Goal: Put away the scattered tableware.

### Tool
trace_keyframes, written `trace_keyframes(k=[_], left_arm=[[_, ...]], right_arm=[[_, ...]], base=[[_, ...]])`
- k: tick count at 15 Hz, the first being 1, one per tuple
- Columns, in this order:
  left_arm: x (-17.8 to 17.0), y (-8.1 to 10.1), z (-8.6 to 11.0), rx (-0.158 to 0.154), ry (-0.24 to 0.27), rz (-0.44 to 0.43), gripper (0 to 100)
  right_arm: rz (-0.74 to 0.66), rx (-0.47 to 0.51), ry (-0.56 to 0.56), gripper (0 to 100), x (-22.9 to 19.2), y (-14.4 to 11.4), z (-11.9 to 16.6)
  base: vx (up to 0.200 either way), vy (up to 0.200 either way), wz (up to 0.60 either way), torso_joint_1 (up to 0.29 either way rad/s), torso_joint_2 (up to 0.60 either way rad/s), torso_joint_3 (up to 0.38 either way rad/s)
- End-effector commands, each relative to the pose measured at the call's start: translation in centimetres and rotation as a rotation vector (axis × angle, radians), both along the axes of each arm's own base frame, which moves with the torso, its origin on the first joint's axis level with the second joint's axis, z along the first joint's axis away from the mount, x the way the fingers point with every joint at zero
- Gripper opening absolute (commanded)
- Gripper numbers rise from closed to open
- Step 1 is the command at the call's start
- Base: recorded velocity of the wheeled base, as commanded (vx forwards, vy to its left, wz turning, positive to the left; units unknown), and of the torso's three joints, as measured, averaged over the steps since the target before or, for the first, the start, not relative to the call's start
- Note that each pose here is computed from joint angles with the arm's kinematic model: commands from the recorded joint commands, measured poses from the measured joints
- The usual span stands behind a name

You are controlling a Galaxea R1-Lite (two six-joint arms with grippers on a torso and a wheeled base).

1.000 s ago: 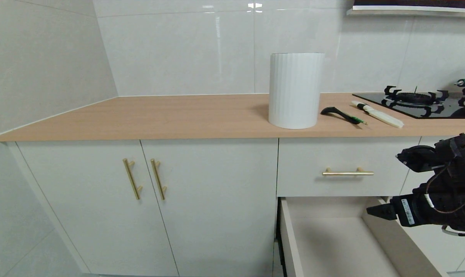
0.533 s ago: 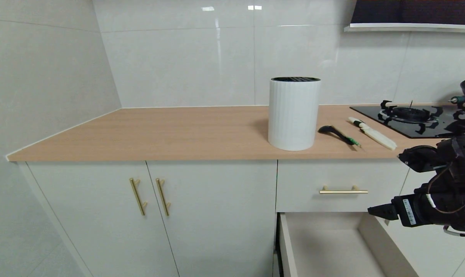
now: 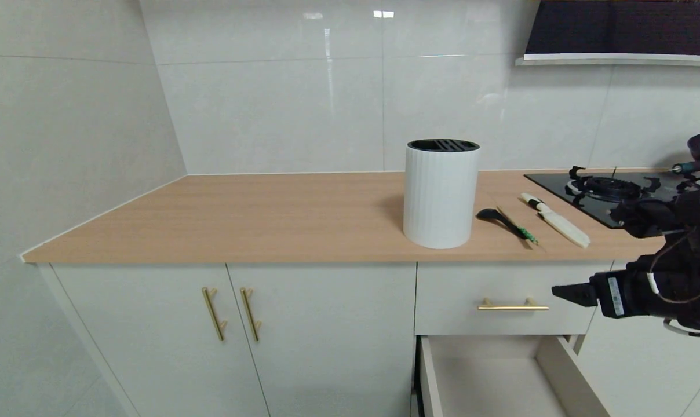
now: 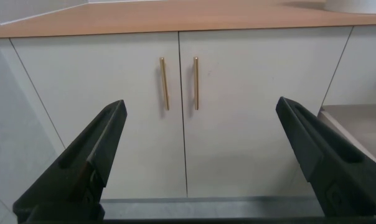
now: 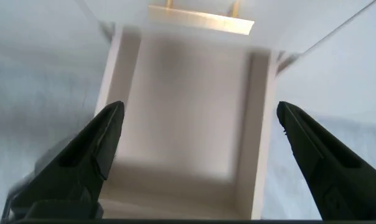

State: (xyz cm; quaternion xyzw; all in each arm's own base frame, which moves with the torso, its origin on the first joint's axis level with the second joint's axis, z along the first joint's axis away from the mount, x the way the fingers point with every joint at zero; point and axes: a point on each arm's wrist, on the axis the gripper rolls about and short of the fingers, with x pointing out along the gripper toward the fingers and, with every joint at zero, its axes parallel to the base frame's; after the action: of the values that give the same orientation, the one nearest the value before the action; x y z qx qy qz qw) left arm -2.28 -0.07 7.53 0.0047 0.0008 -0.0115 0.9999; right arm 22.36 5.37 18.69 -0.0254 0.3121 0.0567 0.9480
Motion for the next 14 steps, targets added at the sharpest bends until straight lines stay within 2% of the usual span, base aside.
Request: trace_keyframes(k=[1,5,7,9,12,14], left_arm=[[0.0,0.0,0.0,0.0,0.0,0.0,100],[0.0,0.0,0.0,0.0,0.0,0.0,100],[0.0,0.0,0.0,0.0,0.0,0.0,100],[0.0,0.0,0.0,0.0,0.0,0.0,100],[0.0,0.0,0.0,0.0,0.0,0.0,100],[0.0,0.0,0.0,0.0,0.0,0.0,100]], right_arm=[[-0.011,0.024,-0.1,100,1.5,0.1,2.6],[-0.027,0.021,-0.048,100,6.6,0.8,5.3],[-0.031,0.007,0.012,100,9.6,1.4,4.4],[-0.042,0.003,0.079,100,11.6,1.8,2.2],[-0.104,0.076,0.083,100,14.2,1.2,1.3],[-0.116,0.075,0.105,100,15.1,1.1,0.2]], base=[[0.0,0.0,0.0,0.0,0.0,0.0],[0.0,0.0,0.0,0.0,0.0,0.0],[0.0,0.0,0.0,0.0,0.0,0.0],[0.0,0.0,0.0,0.0,0.0,0.0],[0.0,0.0,0.0,0.0,0.0,0.0],[0.0,0.0,0.0,0.0,0.0,0.0]])
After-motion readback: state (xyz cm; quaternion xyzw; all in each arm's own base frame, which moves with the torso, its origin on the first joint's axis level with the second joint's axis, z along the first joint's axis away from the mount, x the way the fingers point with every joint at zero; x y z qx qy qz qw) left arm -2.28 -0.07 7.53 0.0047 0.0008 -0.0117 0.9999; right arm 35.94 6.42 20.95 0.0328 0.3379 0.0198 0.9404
